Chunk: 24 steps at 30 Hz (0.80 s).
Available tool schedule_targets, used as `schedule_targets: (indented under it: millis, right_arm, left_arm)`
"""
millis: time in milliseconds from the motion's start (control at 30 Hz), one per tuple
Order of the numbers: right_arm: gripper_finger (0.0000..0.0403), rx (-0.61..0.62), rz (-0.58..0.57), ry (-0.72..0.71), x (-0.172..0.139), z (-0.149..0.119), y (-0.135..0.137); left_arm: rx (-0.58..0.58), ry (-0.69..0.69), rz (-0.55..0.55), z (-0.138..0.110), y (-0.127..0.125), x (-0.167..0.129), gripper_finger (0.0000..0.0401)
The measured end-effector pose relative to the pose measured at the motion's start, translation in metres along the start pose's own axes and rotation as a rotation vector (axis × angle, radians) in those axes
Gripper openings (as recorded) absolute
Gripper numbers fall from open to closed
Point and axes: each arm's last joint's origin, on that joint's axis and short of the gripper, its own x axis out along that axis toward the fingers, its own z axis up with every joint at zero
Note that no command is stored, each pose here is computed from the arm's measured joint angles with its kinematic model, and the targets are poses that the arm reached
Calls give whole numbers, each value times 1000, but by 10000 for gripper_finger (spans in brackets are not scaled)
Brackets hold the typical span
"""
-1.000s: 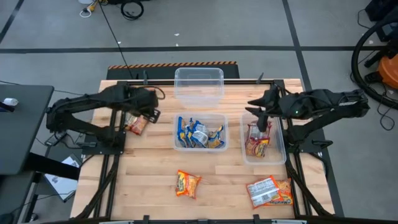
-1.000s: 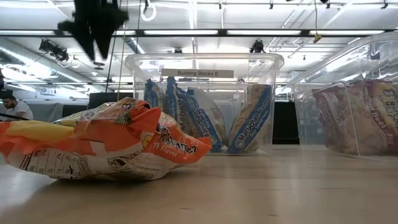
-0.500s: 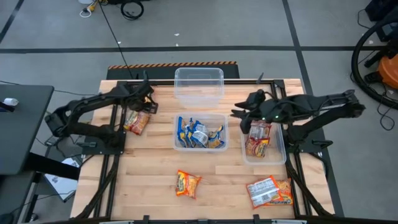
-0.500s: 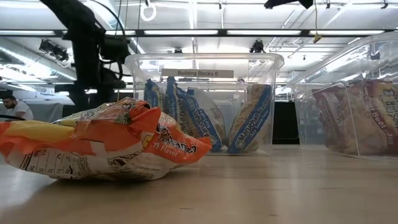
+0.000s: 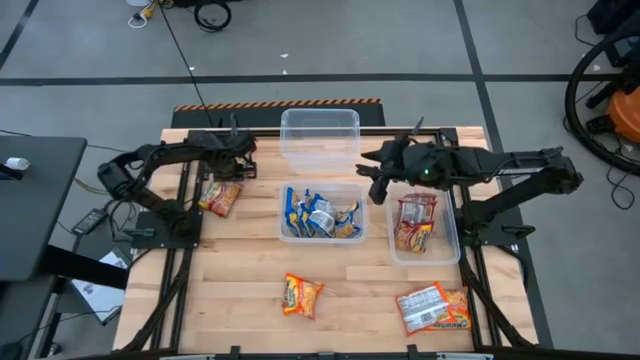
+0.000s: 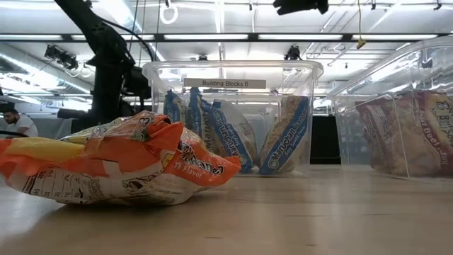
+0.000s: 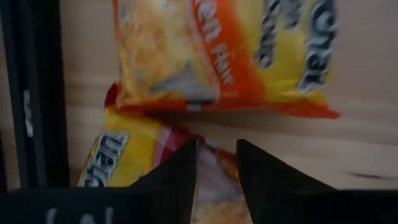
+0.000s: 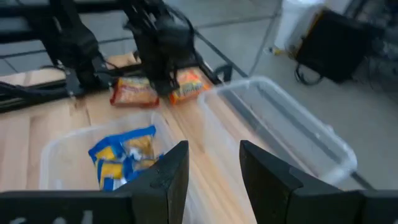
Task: Sort Maruchan noodles
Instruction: Put the red noodle pack into the bottom right transparent bin
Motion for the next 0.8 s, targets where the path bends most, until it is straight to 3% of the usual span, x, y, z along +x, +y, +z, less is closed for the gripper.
schedule_targets:
  millis: [200, 433, 533, 633, 800]
  right_arm:
    - [149, -50, 79, -16, 7, 5, -11]
    - [150, -136, 76, 31, 10, 2, -19]
    - [149, -162, 58, 60, 12, -1, -24]
    - [150, -163, 40, 75, 13, -2, -29]
    - [150, -165, 20, 77, 15, -1, -35]
  left_arm:
    - [-28, 75, 50, -8, -7, 6, 101]
    - [95, 145, 14, -31, -32, -24, 101]
    - [139, 121, -4, -45, -47, -42, 101]
    - [121, 35, 93, -58, -47, -52, 101]
    - [42, -64, 200, -54, -37, -46, 106]
